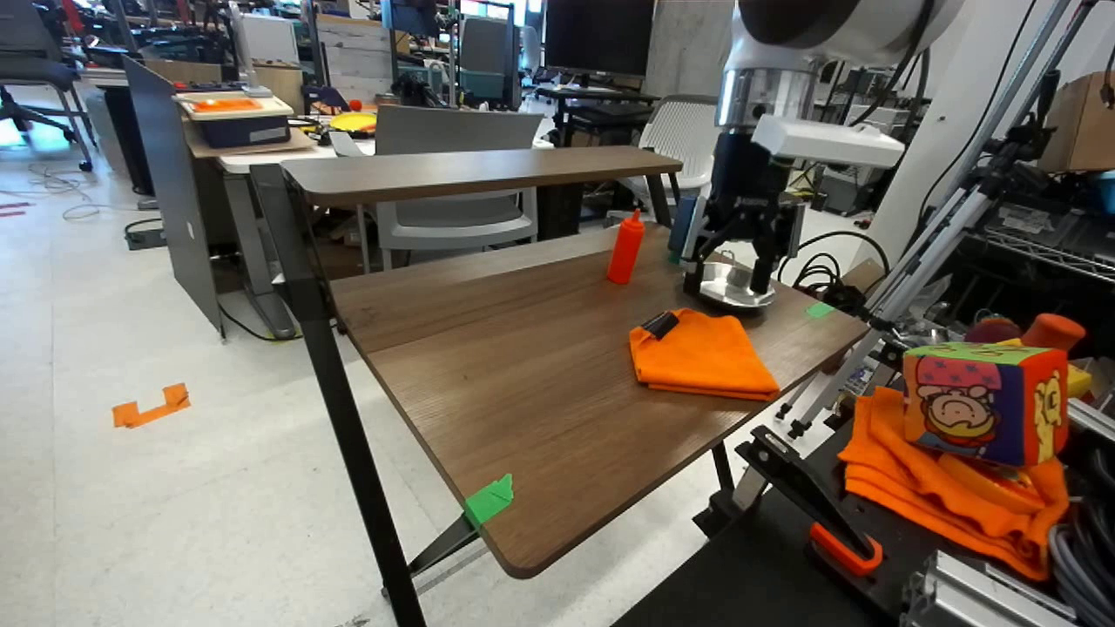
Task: Slide the orange cloth slightly to the left
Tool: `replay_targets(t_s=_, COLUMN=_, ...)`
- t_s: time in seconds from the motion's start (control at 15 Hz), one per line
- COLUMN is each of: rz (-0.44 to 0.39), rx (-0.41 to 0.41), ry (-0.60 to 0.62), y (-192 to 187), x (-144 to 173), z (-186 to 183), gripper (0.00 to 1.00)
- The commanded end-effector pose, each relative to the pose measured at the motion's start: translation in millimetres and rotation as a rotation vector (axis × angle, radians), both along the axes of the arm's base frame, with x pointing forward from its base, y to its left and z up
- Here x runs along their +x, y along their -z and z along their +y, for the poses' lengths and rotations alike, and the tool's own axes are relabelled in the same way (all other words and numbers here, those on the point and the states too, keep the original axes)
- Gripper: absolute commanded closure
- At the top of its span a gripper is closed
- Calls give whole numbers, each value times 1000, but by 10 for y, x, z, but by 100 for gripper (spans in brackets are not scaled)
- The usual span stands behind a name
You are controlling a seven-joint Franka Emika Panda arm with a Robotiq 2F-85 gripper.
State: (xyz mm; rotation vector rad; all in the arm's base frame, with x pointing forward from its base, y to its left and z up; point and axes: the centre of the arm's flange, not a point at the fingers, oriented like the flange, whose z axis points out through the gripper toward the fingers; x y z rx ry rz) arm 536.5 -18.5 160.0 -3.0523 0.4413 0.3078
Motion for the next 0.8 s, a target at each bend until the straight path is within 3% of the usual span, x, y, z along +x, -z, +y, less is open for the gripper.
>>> replay_targets(t_s=0.0, rz=53, rx=-6, ry=49, y=393, x=292, z=52, gripper=0)
replay_targets(t_s=0.33, rz=112, rx=-11, ry=63, y=938, x=330, z=196, gripper=0)
replay_targets(t_s=0.73, rz=-27, rx=64, ry=-71, y=1016, x=464, z=756, gripper=0)
